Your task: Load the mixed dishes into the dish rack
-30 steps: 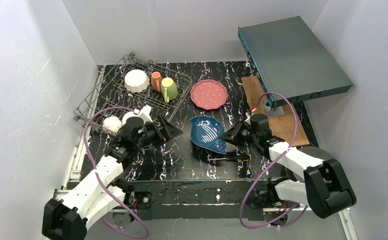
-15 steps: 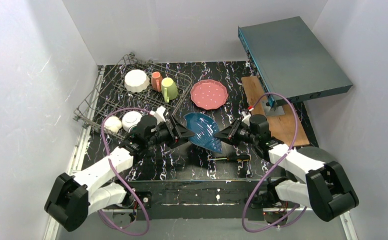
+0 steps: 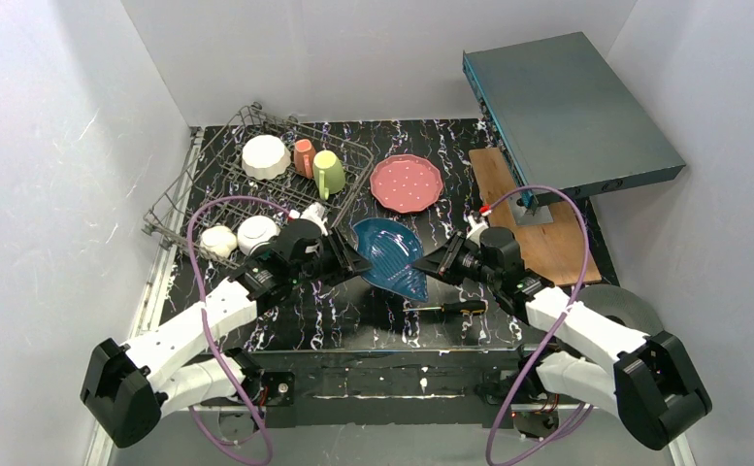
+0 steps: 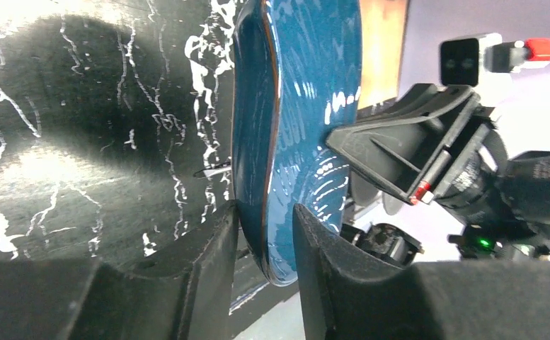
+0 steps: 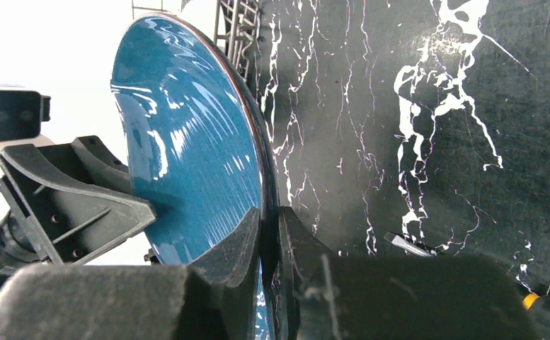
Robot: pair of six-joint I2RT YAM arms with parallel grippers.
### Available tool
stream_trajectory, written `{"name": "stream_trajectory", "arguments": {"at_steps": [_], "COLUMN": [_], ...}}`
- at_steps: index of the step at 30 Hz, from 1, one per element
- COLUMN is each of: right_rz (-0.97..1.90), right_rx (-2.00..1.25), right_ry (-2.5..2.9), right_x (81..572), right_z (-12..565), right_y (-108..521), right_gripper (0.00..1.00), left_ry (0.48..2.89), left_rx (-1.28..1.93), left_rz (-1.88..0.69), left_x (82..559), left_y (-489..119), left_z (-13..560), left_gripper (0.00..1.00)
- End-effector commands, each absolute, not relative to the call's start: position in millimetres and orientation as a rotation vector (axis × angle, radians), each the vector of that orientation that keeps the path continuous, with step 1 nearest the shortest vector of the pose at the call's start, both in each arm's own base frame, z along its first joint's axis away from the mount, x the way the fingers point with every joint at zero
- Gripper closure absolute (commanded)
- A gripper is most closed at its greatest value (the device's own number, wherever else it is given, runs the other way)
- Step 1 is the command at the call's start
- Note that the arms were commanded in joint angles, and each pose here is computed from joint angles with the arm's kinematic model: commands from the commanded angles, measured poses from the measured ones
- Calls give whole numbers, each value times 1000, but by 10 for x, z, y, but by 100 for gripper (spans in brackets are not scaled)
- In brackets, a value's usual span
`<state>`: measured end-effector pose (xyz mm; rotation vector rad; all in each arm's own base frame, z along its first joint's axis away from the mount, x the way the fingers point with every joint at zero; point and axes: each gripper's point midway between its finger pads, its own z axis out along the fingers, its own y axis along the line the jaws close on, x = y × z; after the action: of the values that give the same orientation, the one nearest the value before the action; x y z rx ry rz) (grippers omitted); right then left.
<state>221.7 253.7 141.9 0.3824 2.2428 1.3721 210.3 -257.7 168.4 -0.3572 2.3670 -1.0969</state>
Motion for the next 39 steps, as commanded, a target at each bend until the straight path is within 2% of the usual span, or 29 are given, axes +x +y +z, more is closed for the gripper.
{"name": "stream_trajectory", "arguments": {"at_steps": [1, 9, 18, 20, 26, 29, 35, 39], "right_rz": [1412, 1272, 1178, 1161, 1081, 999, 908, 851], "right_rx": [286, 211, 117, 92, 12, -19, -87, -144], "right_ry": [2027, 1979, 1951, 1949, 1941, 1958, 1909, 1926], "right_x": [2378, 2286, 2252, 2260, 2293, 2333, 2316, 2280], "right_z": [2067, 2164, 2224, 2235, 2295, 2315, 2412, 2307], "right_y": [2628, 2680, 2791, 2792, 2753, 2691, 2520, 2446], "right_gripper": [99, 99, 99, 89, 46, 34, 19, 15], "left_ry": [2350, 2397, 2350, 2330, 2275, 2239, 2118, 2031], "left_rx": [-328, -267, -237, -201, -73, -12, 164, 252], "left_rz": [-911, -678, -540, -529, -425, -306, -27, 210], "left_x": [2187, 2211, 2306, 2319, 2352, 2389, 2559, 2756], "left_y": [-2466, -2402, -2251, -2228, -2052, -1870, -1504, -1215], "left_z": [1763, 1753, 1887, 1971, 2244, 2409, 2842, 3149], "left_gripper": [70, 99, 100, 100, 100, 100, 100, 100]}}
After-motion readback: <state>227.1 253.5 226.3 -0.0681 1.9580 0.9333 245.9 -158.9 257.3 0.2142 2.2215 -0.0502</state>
